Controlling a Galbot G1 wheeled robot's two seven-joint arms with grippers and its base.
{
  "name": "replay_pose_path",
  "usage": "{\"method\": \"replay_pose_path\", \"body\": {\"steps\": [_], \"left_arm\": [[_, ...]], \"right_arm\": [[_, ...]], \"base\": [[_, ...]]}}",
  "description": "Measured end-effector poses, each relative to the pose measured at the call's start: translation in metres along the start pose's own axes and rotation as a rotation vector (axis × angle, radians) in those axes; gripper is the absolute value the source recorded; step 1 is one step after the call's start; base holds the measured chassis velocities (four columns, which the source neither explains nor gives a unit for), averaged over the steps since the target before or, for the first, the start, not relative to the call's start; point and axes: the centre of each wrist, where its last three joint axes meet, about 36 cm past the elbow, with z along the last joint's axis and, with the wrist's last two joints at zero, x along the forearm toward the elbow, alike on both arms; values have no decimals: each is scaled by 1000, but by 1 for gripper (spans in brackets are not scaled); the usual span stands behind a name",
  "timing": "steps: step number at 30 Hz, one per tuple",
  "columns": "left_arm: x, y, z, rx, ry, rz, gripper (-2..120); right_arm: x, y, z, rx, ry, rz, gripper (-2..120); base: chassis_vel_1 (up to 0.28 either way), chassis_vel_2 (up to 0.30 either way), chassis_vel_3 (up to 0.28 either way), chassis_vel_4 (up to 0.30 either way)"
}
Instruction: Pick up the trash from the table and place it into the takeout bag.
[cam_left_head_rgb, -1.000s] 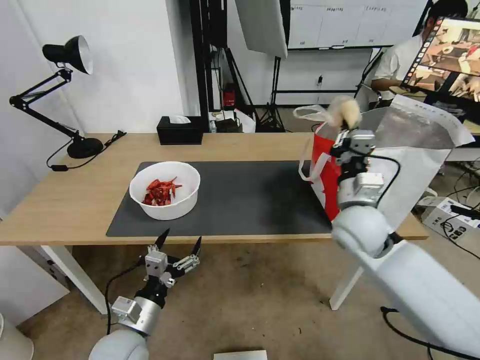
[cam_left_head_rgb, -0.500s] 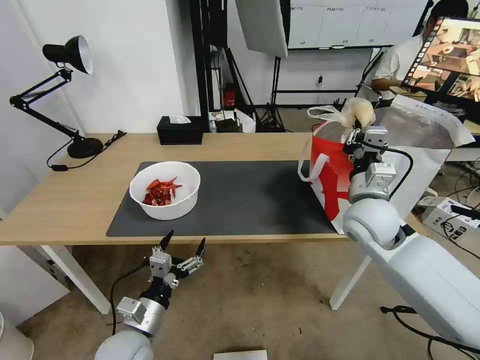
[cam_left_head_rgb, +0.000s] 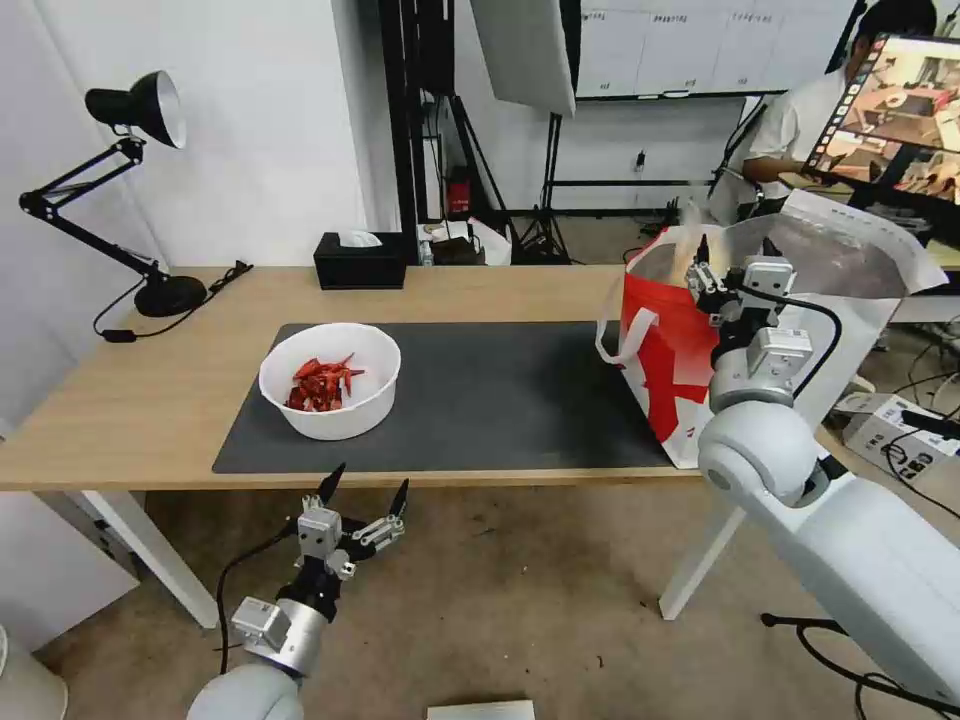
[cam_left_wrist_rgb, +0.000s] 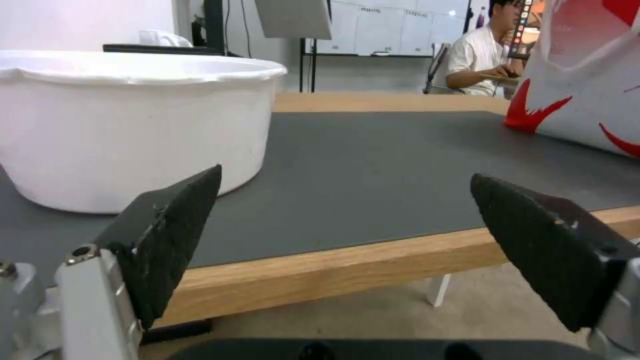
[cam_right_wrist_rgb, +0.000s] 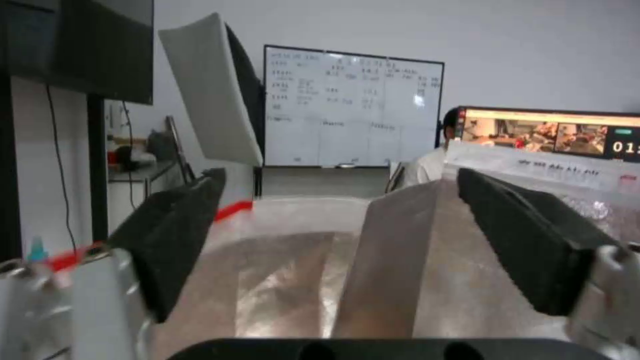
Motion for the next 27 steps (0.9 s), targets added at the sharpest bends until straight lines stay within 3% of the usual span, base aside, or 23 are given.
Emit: {"method": "replay_pose_path", "body": {"steps": [2, 8, 14, 18, 21, 27], "left_arm": [[0, 1, -1, -3, -2, 1, 100], [-1, 1, -5, -5, -9, 4, 100], [-1, 1, -7, -5, -16, 4, 100], [-1, 2, -8, -5, -19, -1, 100], [-1, 3, -9, -9, -20, -2, 100], [-3, 6, -9, -11, -26, -11, 100]], "right_arm": [[2, 1, 1, -2, 4, -5, 99], [3, 1, -3, -13, 2, -15, 100], [9, 0, -30, -77, -36, -96, 100], [23, -2, -53, -165, -63, -218, 100], [50, -4, -61, -242, -42, -386, 100], [87, -1, -58, -272, 42, -519, 100]], "base": [[0, 0, 0, 0], [0, 0, 0, 0], [0, 0, 0, 0], [0, 0, 0, 0], [0, 0, 0, 0], [0, 0, 0, 0]]}}
